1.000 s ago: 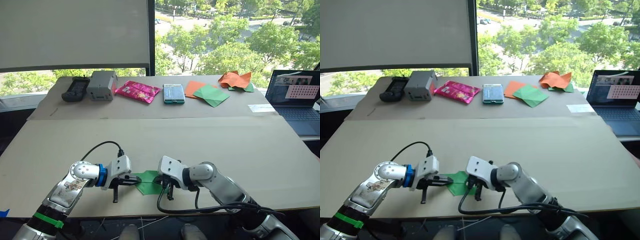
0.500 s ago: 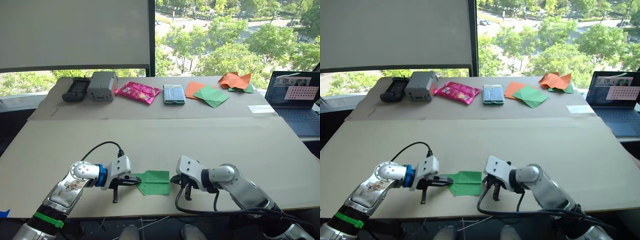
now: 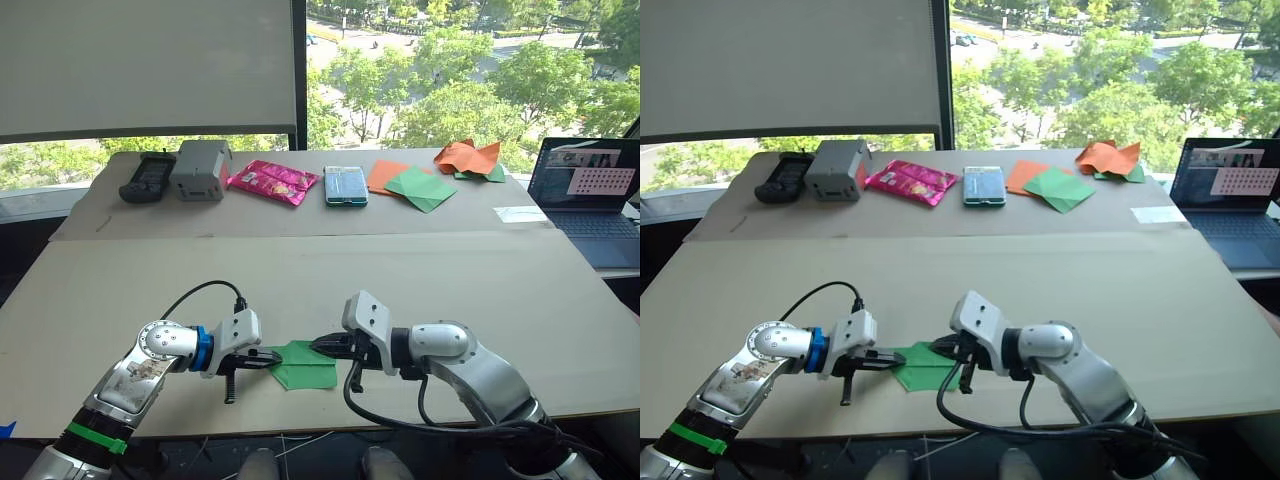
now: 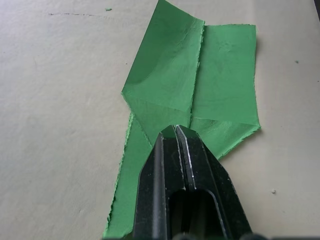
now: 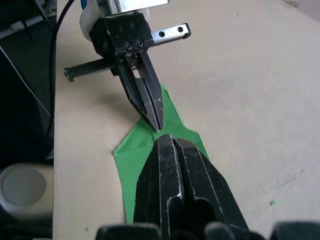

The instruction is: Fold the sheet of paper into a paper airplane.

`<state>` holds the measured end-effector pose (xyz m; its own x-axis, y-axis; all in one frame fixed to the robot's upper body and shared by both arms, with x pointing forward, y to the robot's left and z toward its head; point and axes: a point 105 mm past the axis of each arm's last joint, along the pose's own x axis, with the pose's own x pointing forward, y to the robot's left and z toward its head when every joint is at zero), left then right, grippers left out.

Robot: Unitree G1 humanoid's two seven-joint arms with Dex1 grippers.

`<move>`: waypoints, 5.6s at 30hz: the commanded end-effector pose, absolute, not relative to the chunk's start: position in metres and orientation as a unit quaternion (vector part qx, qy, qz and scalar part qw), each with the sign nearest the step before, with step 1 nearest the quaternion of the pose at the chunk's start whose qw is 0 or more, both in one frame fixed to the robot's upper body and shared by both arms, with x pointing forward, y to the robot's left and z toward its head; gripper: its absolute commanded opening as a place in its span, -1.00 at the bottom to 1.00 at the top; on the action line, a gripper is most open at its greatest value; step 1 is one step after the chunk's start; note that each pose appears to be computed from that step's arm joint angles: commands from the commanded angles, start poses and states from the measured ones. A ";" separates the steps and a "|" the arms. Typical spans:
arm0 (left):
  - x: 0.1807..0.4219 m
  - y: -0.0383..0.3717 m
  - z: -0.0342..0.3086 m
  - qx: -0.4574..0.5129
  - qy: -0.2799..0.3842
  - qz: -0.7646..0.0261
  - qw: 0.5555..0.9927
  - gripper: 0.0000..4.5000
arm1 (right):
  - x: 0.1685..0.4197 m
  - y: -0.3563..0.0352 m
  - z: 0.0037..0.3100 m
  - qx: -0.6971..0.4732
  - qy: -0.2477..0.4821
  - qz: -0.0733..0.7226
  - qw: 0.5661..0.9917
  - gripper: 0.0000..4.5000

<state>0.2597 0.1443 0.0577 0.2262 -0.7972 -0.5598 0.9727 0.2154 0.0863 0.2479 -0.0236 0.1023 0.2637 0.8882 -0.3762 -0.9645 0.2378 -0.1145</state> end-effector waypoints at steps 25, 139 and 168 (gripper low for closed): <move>0.251 0.123 0.035 0.193 0.231 -0.592 0.748 -1.00 | 0.261 -0.033 0.030 -0.218 0.262 0.536 0.772 -1.00; 0.267 0.196 0.137 -0.046 0.135 -0.460 0.876 -1.00 | 0.261 -0.033 0.106 -0.593 -0.302 0.481 0.571 -0.98; 0.275 0.165 0.138 -0.042 0.123 -0.481 0.867 -1.00 | 0.291 -0.024 0.141 -0.261 -0.074 0.542 0.795 -0.54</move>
<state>0.2746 0.1701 0.1279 0.5153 -0.8350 -0.1932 0.8028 0.5491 -0.2322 0.3035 -0.0341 0.1318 0.4613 0.8657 -0.1944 -0.8015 0.3126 -0.5098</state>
